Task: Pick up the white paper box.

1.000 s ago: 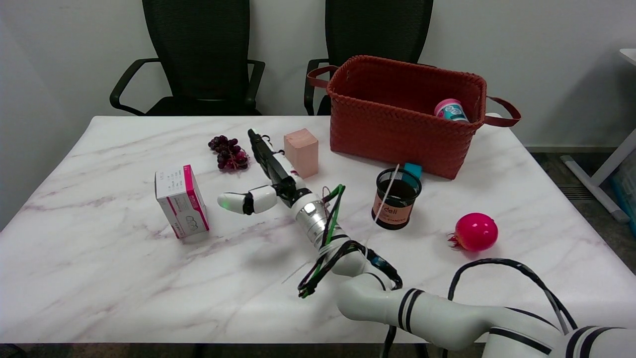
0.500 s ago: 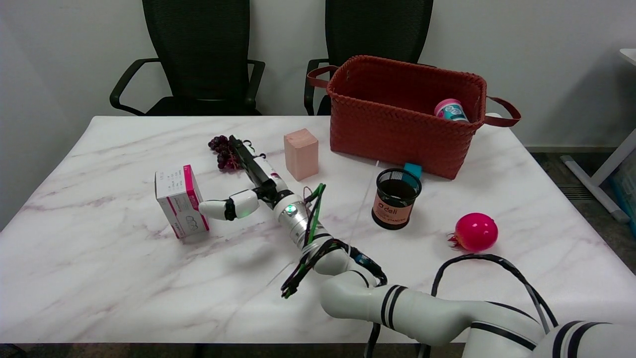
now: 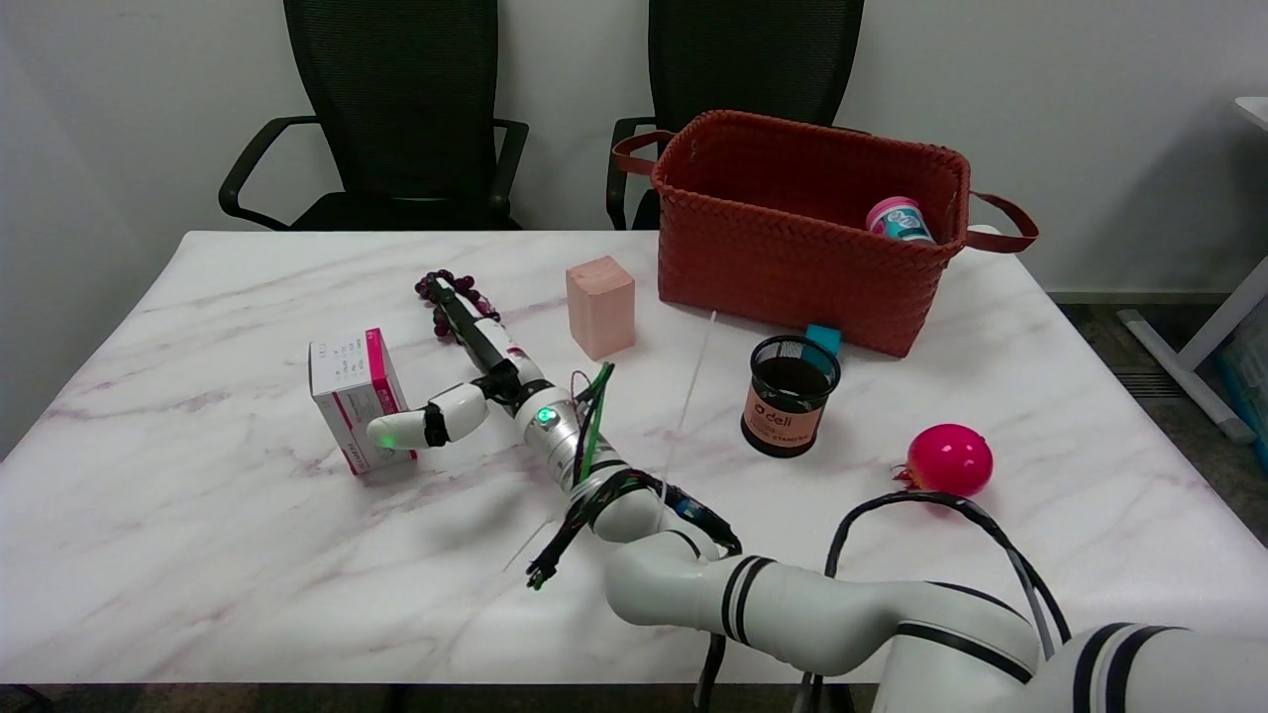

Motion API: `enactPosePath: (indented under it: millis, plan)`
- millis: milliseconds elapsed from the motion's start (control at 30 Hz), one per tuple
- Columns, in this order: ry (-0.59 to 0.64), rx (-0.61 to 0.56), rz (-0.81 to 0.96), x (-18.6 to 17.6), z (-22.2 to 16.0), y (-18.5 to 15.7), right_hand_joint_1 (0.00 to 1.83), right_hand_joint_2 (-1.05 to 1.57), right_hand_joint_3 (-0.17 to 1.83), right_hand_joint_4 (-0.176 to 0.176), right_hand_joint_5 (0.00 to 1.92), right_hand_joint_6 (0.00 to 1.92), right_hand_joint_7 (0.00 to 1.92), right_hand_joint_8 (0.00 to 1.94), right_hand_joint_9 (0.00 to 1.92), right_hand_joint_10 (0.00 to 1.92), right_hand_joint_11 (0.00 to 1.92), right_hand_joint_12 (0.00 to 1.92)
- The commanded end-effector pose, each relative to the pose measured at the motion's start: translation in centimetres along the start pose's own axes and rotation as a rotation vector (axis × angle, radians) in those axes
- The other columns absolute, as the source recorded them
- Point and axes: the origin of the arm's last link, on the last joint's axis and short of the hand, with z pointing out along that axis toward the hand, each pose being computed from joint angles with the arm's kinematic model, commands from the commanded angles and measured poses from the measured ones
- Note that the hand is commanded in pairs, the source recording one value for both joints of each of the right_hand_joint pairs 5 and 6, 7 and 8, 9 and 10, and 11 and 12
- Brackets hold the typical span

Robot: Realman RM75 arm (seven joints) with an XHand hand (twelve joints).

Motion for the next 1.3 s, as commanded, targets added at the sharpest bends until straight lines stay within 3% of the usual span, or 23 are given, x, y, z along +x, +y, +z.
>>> enactPosePath:
  millis: [33, 1033, 1300]
  plan:
    - [-0.013, -0.046, -0.010, -2.0, 1.8, -0.6, 1.17, -0.27, 0.87, 0.000, 0.00, 0.00, 0.00, 0.00, 0.00, 0.00, 0.00, 0.00]
    - [-0.062, -0.110, 0.030, -5.3, 2.7, -1.4, 1.16, -0.25, 0.73, 0.000, 0.03, 0.03, 0.00, 0.00, 0.00, 0.00, 0.00, 0.00]
    - [-0.079, -0.153, 0.016, -5.7, 2.6, -0.7, 1.18, -0.09, 0.47, 0.000, 0.05, 0.05, 0.00, 0.00, 0.00, 0.00, 0.00, 0.00]
